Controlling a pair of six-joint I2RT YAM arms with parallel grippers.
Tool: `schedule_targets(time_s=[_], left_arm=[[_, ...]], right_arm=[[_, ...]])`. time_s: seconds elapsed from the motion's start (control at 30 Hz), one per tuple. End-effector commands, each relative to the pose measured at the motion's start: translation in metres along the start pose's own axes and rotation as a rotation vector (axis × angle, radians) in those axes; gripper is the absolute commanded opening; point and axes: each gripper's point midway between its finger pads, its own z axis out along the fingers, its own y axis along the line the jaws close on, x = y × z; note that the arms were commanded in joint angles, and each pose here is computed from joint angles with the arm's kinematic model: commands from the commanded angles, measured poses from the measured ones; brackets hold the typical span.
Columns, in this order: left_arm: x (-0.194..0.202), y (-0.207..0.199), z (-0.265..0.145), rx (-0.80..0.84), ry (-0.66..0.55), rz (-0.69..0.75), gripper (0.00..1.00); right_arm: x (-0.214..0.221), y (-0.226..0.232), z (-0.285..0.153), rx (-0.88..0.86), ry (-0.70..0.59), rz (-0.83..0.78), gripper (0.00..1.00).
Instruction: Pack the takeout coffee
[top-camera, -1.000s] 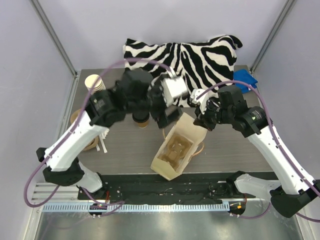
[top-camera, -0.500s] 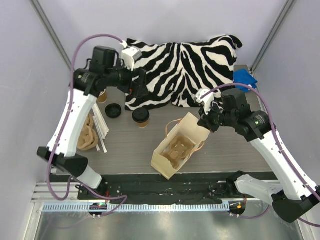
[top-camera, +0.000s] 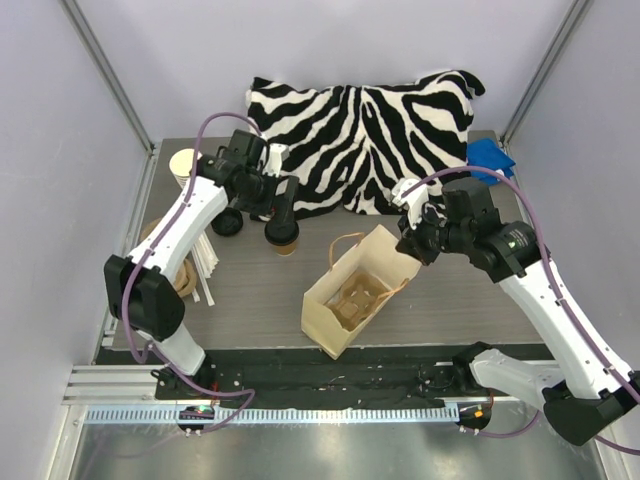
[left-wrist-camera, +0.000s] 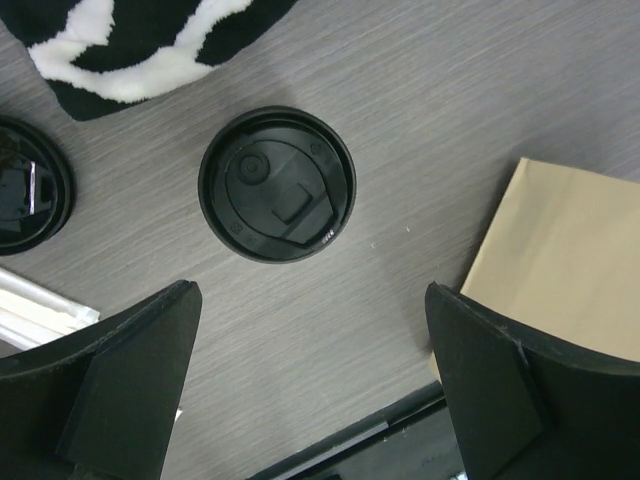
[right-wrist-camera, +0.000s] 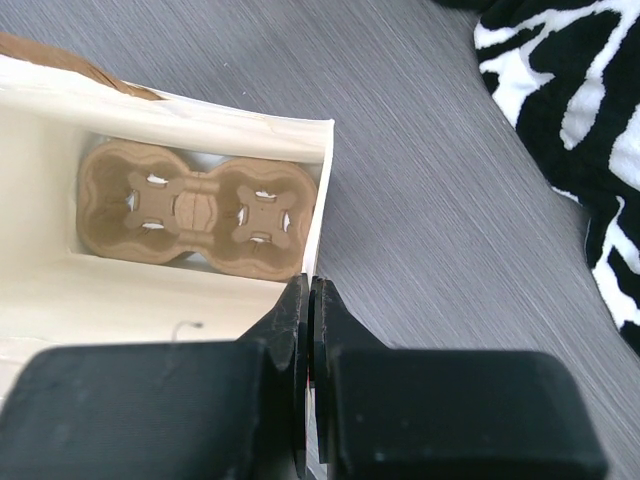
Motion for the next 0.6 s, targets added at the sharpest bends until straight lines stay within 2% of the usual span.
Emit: schedule_targets(time_s=[0.0, 0.3, 0.57], left_arm=[[-0.012, 0.004, 0.019, -0.016, -0.059, -0.005, 1.00], [-0.006, 0.020, 0.055, -0.125, 0.016, 0.033, 0.99], [-0.002, 0.016, 0.070, -0.127, 0.042, 0.048, 0.91]], right_arm=[[-0.010, -0.003, 0.003, 0.003, -0.047, 0.003, 0.01], [-0.010, -0.002, 0.007, -0.006, -0.043, 0.006, 0.01], [-0.010, -0.003, 0.007, -0.006, -0.041, 0.003, 0.01]])
